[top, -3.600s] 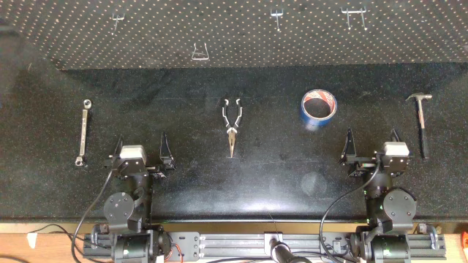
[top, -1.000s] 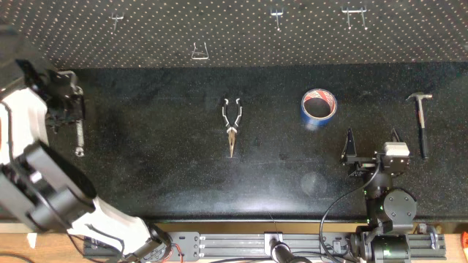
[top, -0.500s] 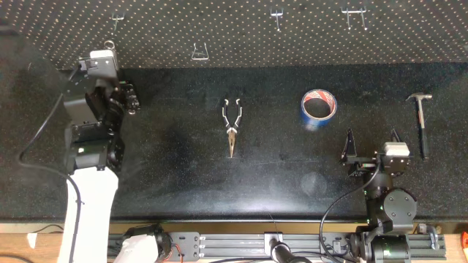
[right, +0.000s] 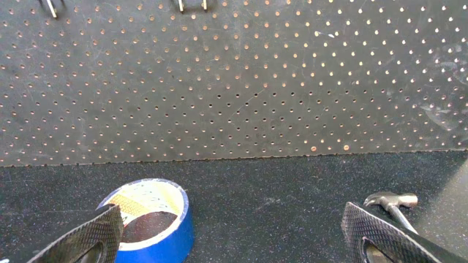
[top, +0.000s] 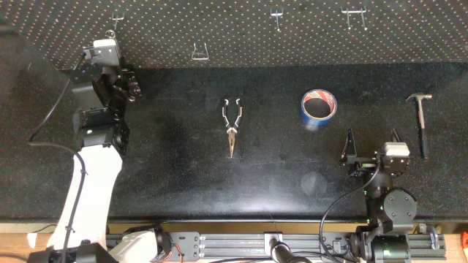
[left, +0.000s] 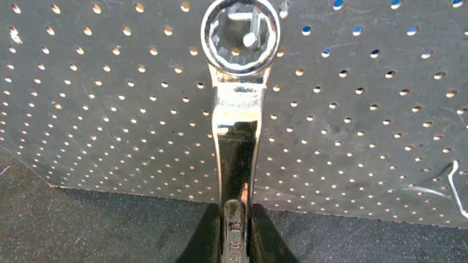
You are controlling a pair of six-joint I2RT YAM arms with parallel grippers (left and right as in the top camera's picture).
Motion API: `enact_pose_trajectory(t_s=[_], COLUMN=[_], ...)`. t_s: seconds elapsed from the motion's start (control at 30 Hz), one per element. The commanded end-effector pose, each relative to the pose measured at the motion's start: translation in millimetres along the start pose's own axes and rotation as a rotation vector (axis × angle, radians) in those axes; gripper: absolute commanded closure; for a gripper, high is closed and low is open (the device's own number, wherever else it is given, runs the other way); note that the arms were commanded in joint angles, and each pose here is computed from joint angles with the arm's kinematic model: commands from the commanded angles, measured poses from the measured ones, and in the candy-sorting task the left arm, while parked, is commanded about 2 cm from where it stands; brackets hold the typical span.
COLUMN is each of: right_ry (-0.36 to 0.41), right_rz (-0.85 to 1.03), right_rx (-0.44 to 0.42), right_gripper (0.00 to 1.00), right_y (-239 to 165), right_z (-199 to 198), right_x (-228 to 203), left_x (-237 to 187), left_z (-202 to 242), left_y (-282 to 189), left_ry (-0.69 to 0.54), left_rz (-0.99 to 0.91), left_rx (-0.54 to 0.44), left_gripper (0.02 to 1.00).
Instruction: Place Tools Onto Pegboard
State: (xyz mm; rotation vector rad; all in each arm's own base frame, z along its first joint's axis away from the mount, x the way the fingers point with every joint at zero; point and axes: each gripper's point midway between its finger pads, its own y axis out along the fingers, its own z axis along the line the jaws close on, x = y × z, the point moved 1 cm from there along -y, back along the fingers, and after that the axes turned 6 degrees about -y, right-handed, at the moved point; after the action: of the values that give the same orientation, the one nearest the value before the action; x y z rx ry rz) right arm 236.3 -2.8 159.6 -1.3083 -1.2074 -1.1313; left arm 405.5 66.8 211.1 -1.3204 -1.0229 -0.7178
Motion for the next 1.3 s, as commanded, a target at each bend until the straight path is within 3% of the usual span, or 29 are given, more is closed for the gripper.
enact_pose_trajectory(t_s=[0.03,0.17,0.23,0.27,0.3,0.33,0.37,0.4,0.53,0.6,0.7,0.73,0.77,0.83,0.9,1.1,1.17,1.3], right_ry=[0.014,0.014,0.014,0.014,0.014,0.014,0.014,0.014,0.014,0.014,0.014,0.014,0.014,0.014,0.014,0.014,0.014,0.014], right_rz=[0.001,0.001,0.001,0.001,0.001,0.001,0.001,0.001,0.001,0.001,0.001,0.001,0.001,0.001,0.001,0.001,0.001,0.001], right_rx=[-0.009,-0.009,-0.009,-0.009,-0.009,-0.009,-0.009,-0.009,-0.009,-0.009,-0.009,-0.010,-0.009,-0.009,-0.009,-0.009,-0.009,-0.009], right_gripper=[0.025,0.025,0.027,0.025,0.025,0.025,0.025,0.025,0.025,0.025,0.025,0.025,0.025,0.025,0.025,0.025,0.025,0.025], right_y=[-0.1,-0.1,-0.1,-0.1,-0.1,-0.1,-0.1,-0.1,-0.1,-0.1,-0.1,-0.1,-0.1,-0.1,-0.1,-0.1,-0.1,-0.1], right_z=[-1.8,-1.8,-1.8,-1.8,-1.8,-1.8,-1.8,-1.8,-1.8,-1.8,-1.8,-1.8,-1.8,-1.8,-1.8,-1.8,-1.8,-1.8], right_x=[-1.4,-1.4,-1.4,-1.4,-1.4,-1.4,-1.4,-1.4,-1.4,-1.4,-1.4,-1.3,-1.4,-1.4,-1.4,-1.4,-1.4,-1.4], left_x=[-0.2,-1.5,6.0,13.4,18.6,19.9,20.7,30.2,15.8,10.4,-15.5,-41.5,-77.0,-132.1,-172.0,-169.4,-178.8,-189.0], left_z=[0.8,0.6,0.0,-0.2,-0.5,-0.5,0.4,5.0,-6.5,-2.5,-49.4,-67.6,-91.6,-126.9,-134.7,-219.8,-232.3,-224.6], left_y=[13.3,36.8,54.3,60.5,59.5,58.1,53.9,37.3,-41.1,-57.6,-63.4,-72.0,-92.3,-125.4,-145.8,-69.5,-47.9,-27.1], left_ry=[-0.011,-0.011,-0.011,-0.012,-0.012,-0.012,-0.012,-0.014,0.003,0.005,-0.206,-0.206,-0.211,-0.231,-0.088,-0.123,-0.046,0.001], left_rz=[-0.009,-0.020,-0.037,-0.060,-0.081,-0.084,-0.078,-0.087,0.064,0.093,0.223,0.324,0.436,0.661,0.939,1.071,1.063,1.066], left_rx=[0.013,0.012,0.011,0.010,0.009,0.009,0.016,0.046,0.018,0.036,-0.150,-0.120,-0.030,-0.011,0.133,0.126,0.067,0.063], left_gripper=[0.989,0.989,0.934,0.840,0.518,0.356,0.064,0.023,0.023,0.023,0.020,0.018,0.020,0.020,0.020,0.020,0.020,0.020])
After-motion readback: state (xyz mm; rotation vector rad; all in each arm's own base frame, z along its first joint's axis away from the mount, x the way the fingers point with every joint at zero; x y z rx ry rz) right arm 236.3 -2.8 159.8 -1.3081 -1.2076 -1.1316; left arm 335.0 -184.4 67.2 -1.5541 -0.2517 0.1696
